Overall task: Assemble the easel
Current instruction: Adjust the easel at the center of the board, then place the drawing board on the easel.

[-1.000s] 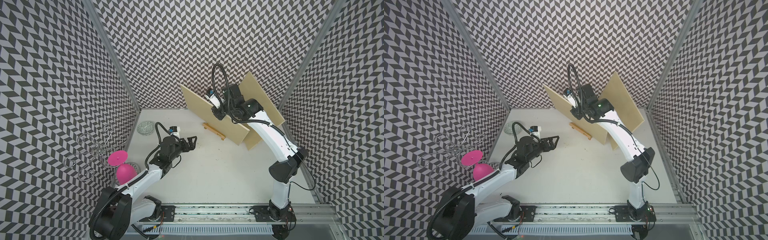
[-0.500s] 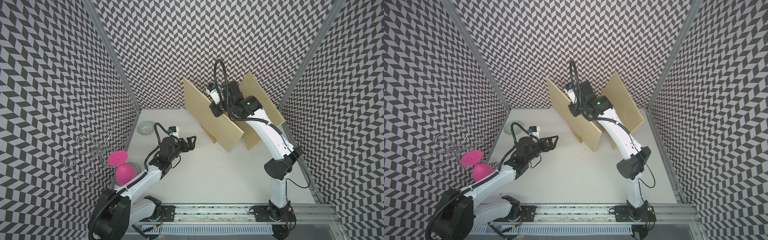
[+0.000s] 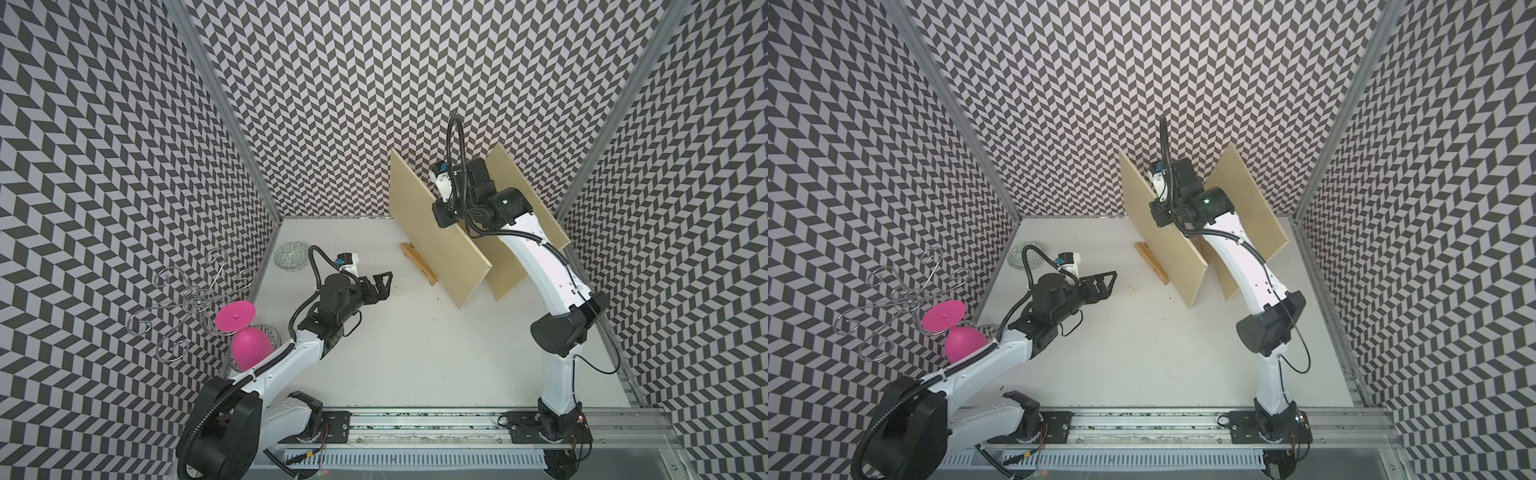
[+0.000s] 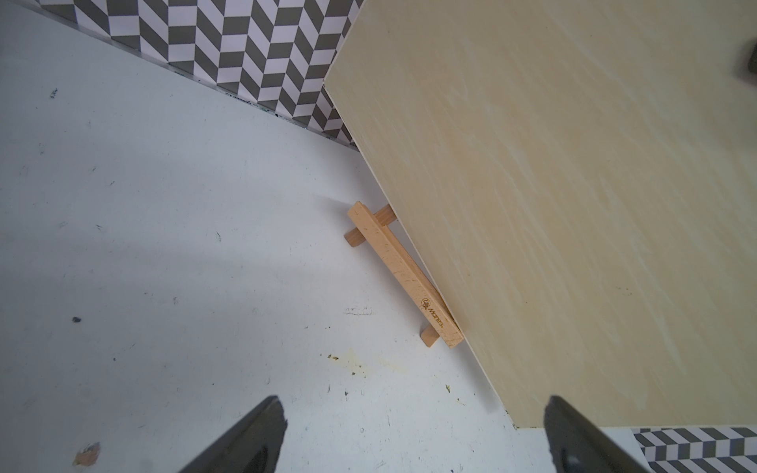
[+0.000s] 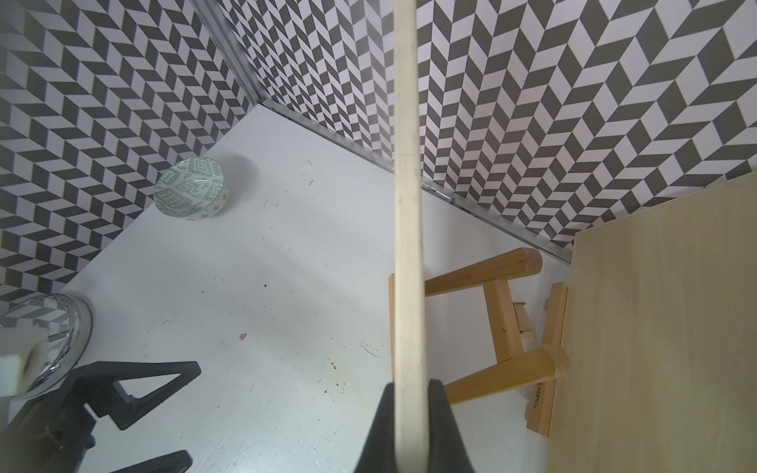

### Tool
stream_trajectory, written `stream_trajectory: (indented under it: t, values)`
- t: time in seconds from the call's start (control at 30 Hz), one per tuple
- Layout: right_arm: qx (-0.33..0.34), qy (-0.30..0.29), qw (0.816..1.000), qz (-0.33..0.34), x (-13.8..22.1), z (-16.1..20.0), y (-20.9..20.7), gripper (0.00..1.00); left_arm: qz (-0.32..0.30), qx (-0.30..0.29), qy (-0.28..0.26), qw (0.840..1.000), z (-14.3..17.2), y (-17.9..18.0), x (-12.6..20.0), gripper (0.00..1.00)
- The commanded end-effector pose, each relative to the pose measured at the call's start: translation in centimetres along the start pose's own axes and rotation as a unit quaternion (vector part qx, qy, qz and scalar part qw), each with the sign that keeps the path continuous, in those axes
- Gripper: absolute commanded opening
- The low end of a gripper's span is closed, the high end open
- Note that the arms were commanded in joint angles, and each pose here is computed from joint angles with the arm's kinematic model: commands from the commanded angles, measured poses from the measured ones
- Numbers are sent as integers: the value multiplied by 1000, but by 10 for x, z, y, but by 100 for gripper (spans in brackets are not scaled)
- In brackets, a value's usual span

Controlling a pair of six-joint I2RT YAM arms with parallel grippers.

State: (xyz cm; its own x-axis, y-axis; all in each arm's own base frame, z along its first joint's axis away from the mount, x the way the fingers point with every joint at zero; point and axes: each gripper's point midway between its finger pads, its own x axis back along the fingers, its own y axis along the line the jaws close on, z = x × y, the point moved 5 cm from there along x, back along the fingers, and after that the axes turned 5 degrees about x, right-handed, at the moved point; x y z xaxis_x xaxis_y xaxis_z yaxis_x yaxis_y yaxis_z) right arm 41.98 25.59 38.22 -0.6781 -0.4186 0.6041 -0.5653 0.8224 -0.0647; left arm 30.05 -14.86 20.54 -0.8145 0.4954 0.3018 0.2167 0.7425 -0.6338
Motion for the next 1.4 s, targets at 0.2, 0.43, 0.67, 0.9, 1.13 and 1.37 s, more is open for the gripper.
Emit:
stream_trajectory:
  t: [0.2, 0.43, 0.67, 0.9, 1.13, 1.37]
  values:
    - [-17, -100, 995, -14, 11, -34, -9, 0, 5, 6, 1, 1000, 1, -2, -2, 100]
    - [-28, -63, 997, -25, -23, -11, -11, 7, 0, 7, 1, 1000, 2, 1, -2, 100]
    - [-25, -52, 998, -38, -43, 1, -13, 23, -7, 3, -4, 1000, 1, 2, -1, 100]
    - [-34, -30, 998, -32, -55, 21, -25, 26, -11, 3, 0, 1000, 3, 4, -2, 100]
    - [-30, -34, 999, -13, -61, 24, -42, 40, -12, 2, -2, 1000, 2, 4, -1, 100]
    - [-36, -29, 999, -9, -72, 33, -57, 46, -20, 1, -7, 1000, 1, 6, 1, 100]
